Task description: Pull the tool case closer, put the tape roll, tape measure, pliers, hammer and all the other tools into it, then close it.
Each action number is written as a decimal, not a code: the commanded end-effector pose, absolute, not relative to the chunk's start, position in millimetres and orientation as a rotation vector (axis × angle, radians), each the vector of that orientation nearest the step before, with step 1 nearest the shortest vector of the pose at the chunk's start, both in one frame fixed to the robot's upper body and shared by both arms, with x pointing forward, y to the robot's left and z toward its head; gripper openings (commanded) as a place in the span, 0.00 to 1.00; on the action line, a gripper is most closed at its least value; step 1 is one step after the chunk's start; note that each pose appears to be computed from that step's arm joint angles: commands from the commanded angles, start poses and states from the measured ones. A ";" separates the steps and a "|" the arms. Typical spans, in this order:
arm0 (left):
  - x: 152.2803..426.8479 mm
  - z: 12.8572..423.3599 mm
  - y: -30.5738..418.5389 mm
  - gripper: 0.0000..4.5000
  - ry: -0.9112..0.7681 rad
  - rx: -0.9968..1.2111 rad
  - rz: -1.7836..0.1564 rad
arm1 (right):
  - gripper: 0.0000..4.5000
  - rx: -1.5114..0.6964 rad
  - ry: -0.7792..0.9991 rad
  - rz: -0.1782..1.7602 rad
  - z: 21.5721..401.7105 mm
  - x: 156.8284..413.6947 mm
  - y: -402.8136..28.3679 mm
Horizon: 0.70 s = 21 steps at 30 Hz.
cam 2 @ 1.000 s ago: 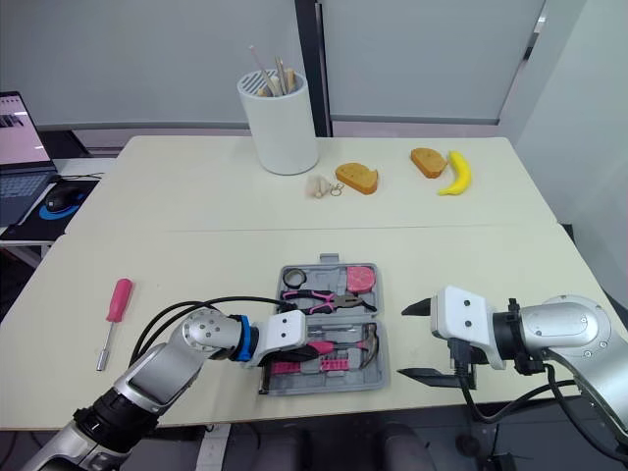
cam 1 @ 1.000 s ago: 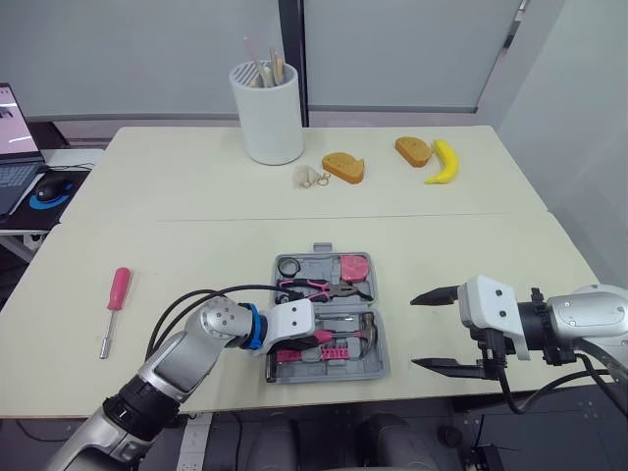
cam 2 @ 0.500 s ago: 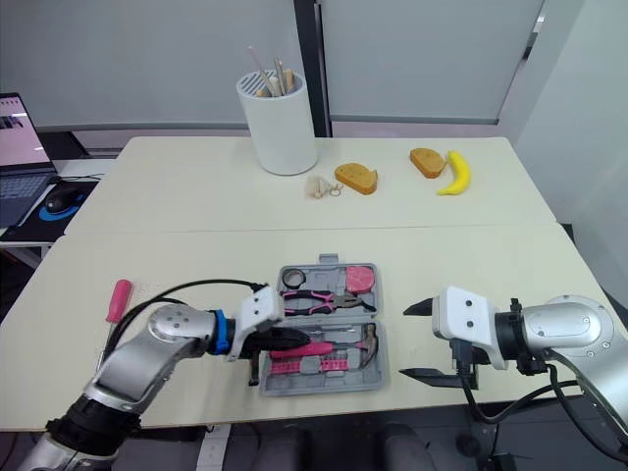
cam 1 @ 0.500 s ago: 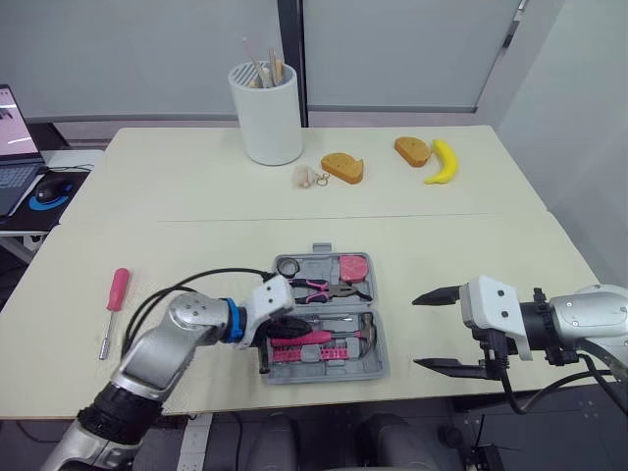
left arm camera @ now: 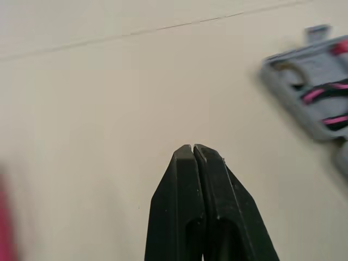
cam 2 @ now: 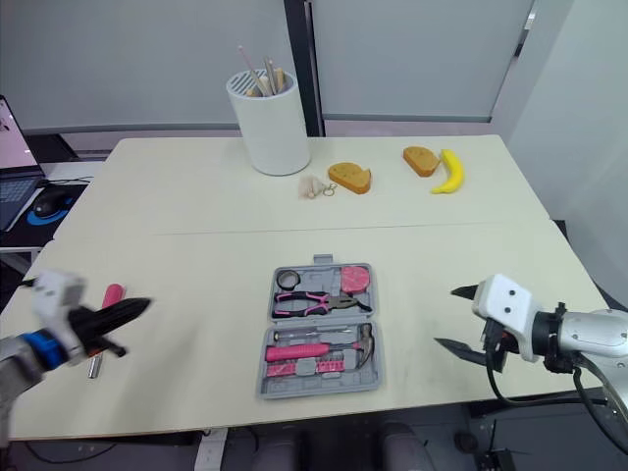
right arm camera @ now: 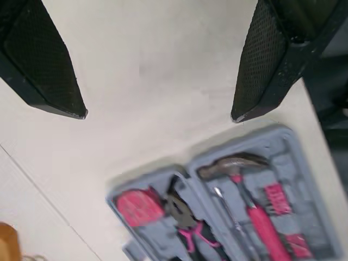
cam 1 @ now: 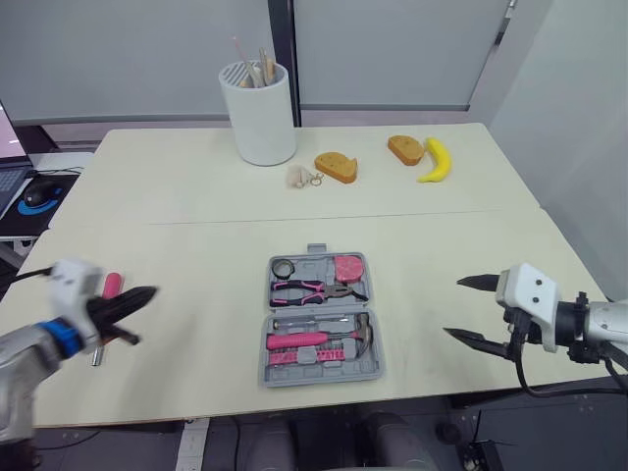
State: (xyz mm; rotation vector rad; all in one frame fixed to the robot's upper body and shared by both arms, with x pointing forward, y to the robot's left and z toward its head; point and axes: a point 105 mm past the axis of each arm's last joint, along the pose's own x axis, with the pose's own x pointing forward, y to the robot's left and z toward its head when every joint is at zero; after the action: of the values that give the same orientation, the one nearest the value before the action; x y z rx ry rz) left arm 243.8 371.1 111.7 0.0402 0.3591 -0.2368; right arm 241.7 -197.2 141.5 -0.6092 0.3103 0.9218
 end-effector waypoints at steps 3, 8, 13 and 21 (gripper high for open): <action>205.2 113.1 430.7 0.28 0.377 -0.001 -0.031 | 1.00 -0.605 0.273 0.880 150.8 241.9 -210.3; 166.9 101.1 467.3 0.65 0.446 -0.069 0.097 | 1.00 -0.588 0.353 0.904 144.5 231.4 -225.2; 154.7 95.8 476.2 0.99 0.459 -0.097 0.125 | 1.00 -0.593 0.377 0.929 143.3 228.2 -226.2; 154.8 93.0 473.4 0.99 0.454 -0.100 0.132 | 1.00 -0.608 0.337 0.981 153.3 231.7 -210.2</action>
State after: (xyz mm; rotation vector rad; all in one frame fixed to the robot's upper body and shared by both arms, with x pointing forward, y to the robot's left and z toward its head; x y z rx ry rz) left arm 153.4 470.5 81.1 -0.1220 0.4932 0.1224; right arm 232.5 -220.0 142.5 -0.5831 0.3758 0.9446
